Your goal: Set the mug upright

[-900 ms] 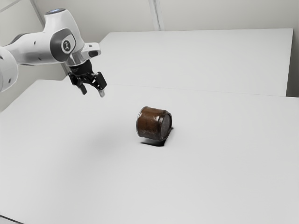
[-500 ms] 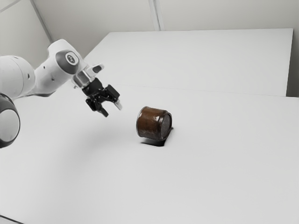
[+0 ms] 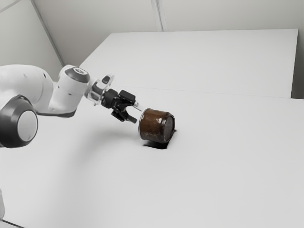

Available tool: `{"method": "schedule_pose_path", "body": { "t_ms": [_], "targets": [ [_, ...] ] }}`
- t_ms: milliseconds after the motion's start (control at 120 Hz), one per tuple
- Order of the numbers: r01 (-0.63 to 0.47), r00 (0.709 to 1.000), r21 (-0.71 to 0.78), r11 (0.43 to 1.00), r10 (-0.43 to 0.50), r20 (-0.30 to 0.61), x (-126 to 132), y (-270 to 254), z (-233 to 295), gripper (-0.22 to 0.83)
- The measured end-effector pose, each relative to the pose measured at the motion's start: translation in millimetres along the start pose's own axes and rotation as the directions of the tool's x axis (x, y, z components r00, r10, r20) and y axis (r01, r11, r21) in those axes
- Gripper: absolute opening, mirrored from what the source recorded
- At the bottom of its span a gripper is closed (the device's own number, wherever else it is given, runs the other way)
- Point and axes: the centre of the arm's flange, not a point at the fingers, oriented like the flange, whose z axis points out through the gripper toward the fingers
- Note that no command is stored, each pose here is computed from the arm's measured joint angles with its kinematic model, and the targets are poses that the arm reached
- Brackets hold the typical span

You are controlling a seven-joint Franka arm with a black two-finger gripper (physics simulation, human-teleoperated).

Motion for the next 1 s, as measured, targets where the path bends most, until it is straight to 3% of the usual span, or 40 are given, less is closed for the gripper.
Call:
{"method": "schedule_pose_path", "body": {
  "t_ms": [283,750,1000],
  "targets": [
    [-0.107,0.994,-0.04,0.993,0.107,-0.001,0,-10,13,0.62],
    [-0.18,0.983,-0.144,0.973,0.173,-0.056,1,-14,38,0.61],
    [-0.192,0.98,-0.182,0.964,0.18,-0.085,-4,-13,44,0.5]
  ]
}}
